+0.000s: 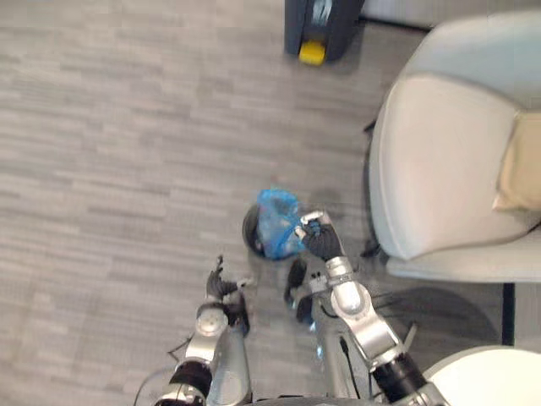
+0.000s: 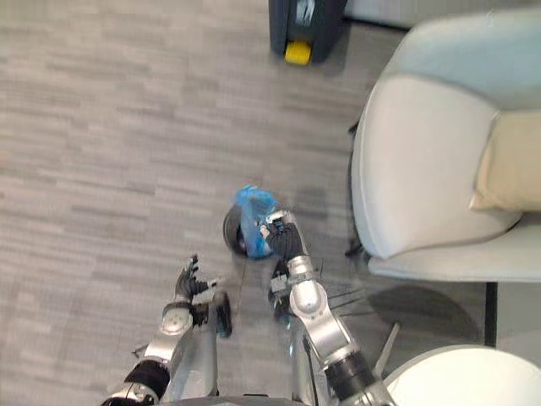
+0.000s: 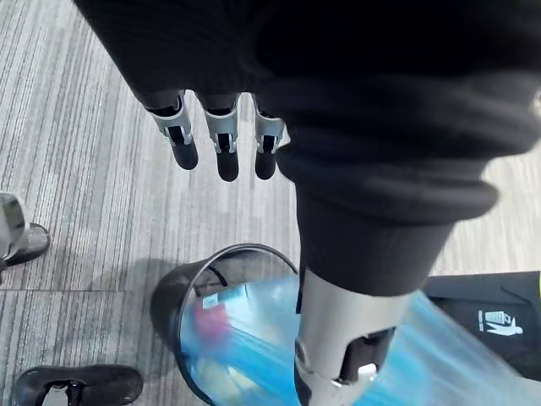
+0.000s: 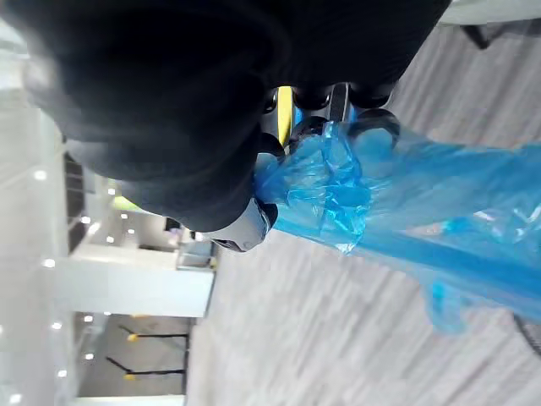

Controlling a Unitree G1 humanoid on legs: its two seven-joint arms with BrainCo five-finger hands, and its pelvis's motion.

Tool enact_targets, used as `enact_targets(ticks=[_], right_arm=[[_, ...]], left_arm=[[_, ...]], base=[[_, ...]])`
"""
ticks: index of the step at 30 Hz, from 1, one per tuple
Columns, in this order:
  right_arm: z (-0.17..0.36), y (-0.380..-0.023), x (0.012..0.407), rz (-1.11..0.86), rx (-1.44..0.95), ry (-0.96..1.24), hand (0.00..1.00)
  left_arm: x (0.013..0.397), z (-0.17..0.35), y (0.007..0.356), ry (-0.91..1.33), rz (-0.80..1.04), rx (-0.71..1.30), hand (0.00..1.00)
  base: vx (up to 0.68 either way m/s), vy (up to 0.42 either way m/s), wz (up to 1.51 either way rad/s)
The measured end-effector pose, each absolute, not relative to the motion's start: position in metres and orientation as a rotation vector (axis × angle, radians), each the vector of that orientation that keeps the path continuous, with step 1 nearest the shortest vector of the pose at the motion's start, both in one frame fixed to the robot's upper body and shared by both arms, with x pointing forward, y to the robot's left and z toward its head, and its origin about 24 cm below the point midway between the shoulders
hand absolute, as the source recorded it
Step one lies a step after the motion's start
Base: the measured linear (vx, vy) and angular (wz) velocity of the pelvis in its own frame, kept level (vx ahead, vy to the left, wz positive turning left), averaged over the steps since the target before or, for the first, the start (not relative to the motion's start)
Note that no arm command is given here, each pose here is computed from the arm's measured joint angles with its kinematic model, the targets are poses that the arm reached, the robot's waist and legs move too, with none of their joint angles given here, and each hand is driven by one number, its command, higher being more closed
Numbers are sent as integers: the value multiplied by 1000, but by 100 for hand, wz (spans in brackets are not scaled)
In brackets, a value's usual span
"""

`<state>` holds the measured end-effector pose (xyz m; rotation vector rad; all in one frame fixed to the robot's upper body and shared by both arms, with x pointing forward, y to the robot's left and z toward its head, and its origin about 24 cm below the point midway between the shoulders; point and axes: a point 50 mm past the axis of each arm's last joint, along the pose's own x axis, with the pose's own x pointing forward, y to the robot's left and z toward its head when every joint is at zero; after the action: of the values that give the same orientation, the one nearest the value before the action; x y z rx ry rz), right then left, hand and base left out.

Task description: Gather rubbish on tea table into small bin, then transfer packed bag to large trash can.

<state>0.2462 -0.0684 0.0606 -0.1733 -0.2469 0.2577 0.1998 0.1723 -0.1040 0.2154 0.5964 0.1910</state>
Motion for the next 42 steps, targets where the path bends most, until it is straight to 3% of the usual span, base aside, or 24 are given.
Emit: enact_targets(ticks=[8, 18, 22, 35, 42], right_arm=[[55, -78, 244, 295, -150, -215, 100], [105, -74, 253, 405, -171, -429, 100], [135, -54, 258, 507, -175, -560, 100], [206, -25, 266, 555, -181, -854, 100], [226, -42, 292, 424, -232, -867, 100]], left_arm=[[186, -110, 171, 615, 62, 332, 0], [213, -46, 128, 222, -142, 317, 0], [223, -28, 112, 122, -203, 314, 0], [246, 22, 125, -98, -56, 277, 0], [231, 28, 124, -116, -35, 203, 0]], base=[[86, 145, -11], [-38, 161, -13], [-85, 95, -15], [-140, -16, 6], [-222, -5, 55]])
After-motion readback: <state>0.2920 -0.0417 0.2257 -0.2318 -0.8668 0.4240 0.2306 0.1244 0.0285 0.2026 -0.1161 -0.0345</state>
